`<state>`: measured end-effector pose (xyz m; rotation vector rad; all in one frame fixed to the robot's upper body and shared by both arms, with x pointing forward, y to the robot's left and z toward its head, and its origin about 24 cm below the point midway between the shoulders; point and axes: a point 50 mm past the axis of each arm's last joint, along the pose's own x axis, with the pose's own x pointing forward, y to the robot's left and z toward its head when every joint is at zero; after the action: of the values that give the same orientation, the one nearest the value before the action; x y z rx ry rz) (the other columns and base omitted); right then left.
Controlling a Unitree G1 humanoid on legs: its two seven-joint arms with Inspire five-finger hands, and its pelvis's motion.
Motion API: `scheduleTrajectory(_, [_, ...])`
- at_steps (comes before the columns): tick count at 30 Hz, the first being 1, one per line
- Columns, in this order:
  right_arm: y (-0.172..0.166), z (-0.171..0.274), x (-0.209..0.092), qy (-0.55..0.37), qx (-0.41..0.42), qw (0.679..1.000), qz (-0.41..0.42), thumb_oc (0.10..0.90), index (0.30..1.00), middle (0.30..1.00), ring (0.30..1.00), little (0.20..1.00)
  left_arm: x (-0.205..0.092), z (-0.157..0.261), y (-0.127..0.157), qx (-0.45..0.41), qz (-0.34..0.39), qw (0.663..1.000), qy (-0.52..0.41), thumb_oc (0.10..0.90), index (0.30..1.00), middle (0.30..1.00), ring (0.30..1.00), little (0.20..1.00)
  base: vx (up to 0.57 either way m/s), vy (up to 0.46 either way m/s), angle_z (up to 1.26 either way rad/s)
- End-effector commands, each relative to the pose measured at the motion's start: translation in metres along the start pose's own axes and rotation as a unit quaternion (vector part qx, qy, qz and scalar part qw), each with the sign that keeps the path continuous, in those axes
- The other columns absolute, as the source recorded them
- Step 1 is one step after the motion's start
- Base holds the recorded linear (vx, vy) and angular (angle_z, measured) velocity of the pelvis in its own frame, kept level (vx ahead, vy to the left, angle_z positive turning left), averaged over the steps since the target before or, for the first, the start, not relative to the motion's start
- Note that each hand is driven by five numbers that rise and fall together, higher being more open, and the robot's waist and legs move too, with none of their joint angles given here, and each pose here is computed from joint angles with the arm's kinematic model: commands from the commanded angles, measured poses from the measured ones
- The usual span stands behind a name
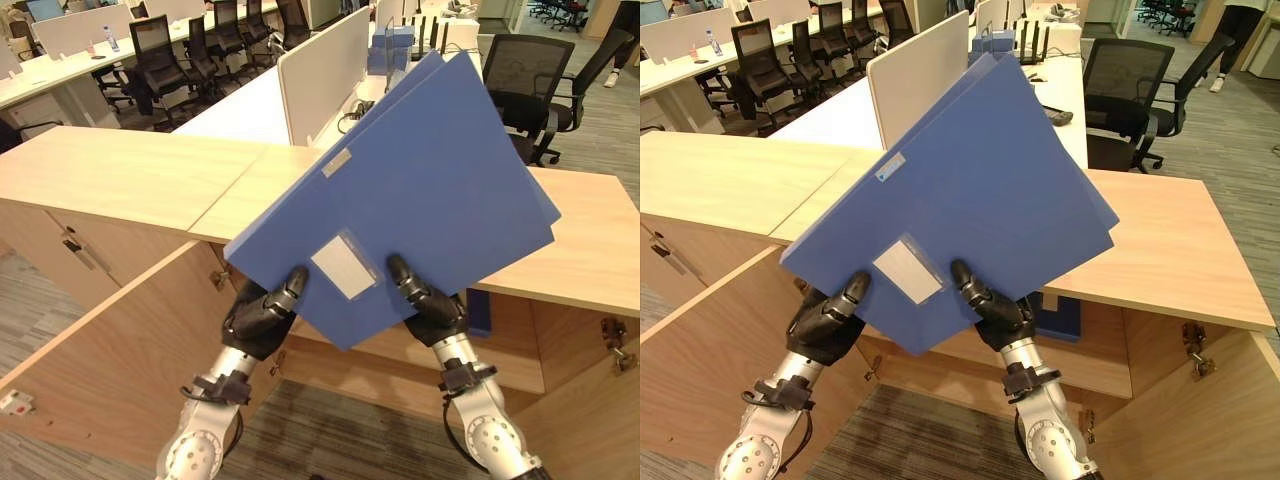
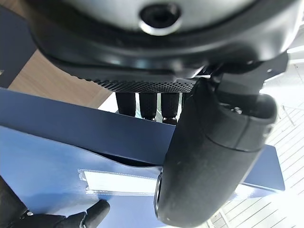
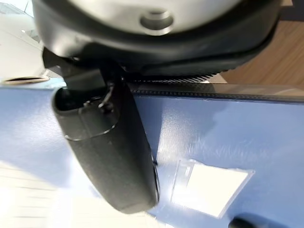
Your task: Put the empty folder in the office cabinet
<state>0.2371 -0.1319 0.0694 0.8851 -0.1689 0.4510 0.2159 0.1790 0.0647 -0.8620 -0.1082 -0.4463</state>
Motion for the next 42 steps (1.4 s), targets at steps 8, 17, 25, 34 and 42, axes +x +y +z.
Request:
scheduleTrajectory(8, [0.049, 0.040, 0.046, -0.115, -0.005, 0.983, 0.142, 0.400, 0.300, 0.300, 0.300, 0.300, 0.021, 0.008, -0.028, 0.048, -0.142, 0.989, 0.008, 0.400, 0.300, 0.300, 0.300, 0.300, 0.00, 0.000, 0.00])
scheduleTrajectory(17, [0.044, 0.041, 0.032, -0.104, -0.036, 0.986, 0.127, 0.400, 0.300, 0.300, 0.300, 0.300, 0.013, 0.013, -0.014, 0.076, -0.086, 0.993, -0.022, 0.609, 0.613, 0.613, 0.613, 0.613, 0.00, 0.000, 0.00])
scheduleTrajectory(25, [0.033, 0.053, 0.015, -0.100, -0.109, 0.984, 0.095, 0.400, 0.300, 0.300, 0.300, 0.300, 0.002, 0.018, 0.005, 0.125, -0.010, 0.991, -0.048, 0.800, 0.900, 0.900, 0.900, 0.900, 0.00, 0.000, 0.00])
scheduleTrajectory(34, [0.028, 0.064, 0.008, -0.064, -0.239, 0.965, 0.088, 0.400, 0.300, 0.300, 0.300, 0.300, -0.020, 0.018, 0.052, 0.196, 0.160, 0.965, -0.063, 0.800, 0.900, 0.900, 0.900, 0.900, 0.00, 0.000, 0.00])
scheduleTrajectory(42, [0.021, 0.060, 0.000, 0.017, -0.358, 0.929, 0.098, 0.400, 0.300, 0.300, 0.300, 0.300, -0.079, -0.016, 0.110, 0.262, 0.362, 0.892, 0.067, 0.800, 0.900, 0.900, 0.900, 0.900, 0.00, 0.000, 0.00])
